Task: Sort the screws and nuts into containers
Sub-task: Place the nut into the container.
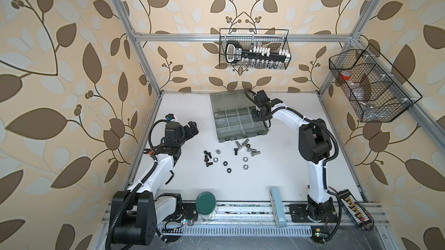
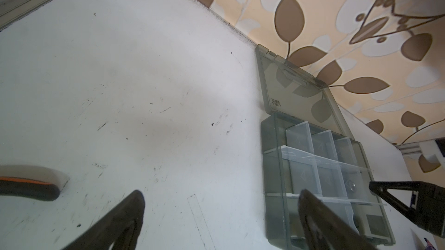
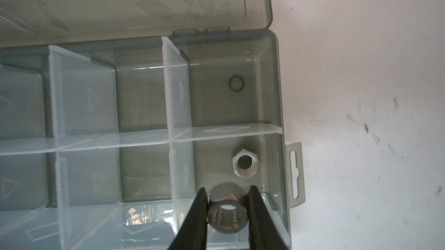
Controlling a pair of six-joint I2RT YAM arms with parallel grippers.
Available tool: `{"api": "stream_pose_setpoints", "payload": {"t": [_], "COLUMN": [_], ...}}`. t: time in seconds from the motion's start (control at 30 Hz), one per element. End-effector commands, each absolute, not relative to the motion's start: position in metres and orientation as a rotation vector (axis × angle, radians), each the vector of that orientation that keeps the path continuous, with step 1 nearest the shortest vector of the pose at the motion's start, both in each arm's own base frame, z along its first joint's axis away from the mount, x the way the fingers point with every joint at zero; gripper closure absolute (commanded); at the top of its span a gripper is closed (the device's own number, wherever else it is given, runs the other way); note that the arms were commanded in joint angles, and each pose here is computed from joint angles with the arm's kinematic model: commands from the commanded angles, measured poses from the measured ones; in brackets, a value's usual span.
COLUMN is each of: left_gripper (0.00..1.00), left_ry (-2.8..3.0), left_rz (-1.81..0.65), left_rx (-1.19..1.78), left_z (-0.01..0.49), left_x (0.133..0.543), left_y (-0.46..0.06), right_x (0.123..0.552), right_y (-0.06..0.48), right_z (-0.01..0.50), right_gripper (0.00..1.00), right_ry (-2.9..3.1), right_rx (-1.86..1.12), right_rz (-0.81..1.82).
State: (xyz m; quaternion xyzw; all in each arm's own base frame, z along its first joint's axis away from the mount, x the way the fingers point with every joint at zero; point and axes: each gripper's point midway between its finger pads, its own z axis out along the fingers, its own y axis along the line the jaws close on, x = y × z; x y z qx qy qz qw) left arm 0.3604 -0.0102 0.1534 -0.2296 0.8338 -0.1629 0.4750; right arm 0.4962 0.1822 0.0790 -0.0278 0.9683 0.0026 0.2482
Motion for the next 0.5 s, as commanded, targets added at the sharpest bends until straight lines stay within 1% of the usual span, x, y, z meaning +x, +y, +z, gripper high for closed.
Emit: {"api": "stream_pose_setpoints", "payload": {"t": [0.0,0.07,0.13,0.23,0.27,0.3,0.47], "left_gripper": [0.01,0.01,0.01,0.01,0.01,0.01,0.01], "left_ry": [1.996,1.995,1.994,1.990,1.990,1.990,1.989], "left_rz": [-0.415,-0.413,-0.411,-0.409,-0.408,-0.409,-0.401], "left_rx": [-0.558,-0.558,-0.557,-0.558,-0.559,-0.557,-0.557], "left_z": [0.169,0.170,0.170,0.172,0.172,0.172,0.173], "left_x": [0.365,0.364,0.364,0.363,0.363,0.363,0.362], "left_y": [-0.009,-0.008,-0.008,-0.008,-0.007,-0.008,-0.007], "right_x": [0.505,0.506,0.506,0.506,0.505,0.506,0.504], "right_y": [0.186,0.185,0.184,0.184,0.184,0.185,0.186], "right_z": [0.075,0.071,0.067,0.068,0.070,0.074,0.092], "right_gripper": [0.86,0.86,0.81,0.66,0.63,0.61,0.59], "right_ry": [2.633,2.641,2.647,2.646,2.643,2.636,2.609], "right_rx": [-0.094,-0.092,-0.091,-0.097,-0.096,-0.096,-0.097], "right_rz": [0.022,0.023,0.023,0.022,0.024,0.028,0.053]}}
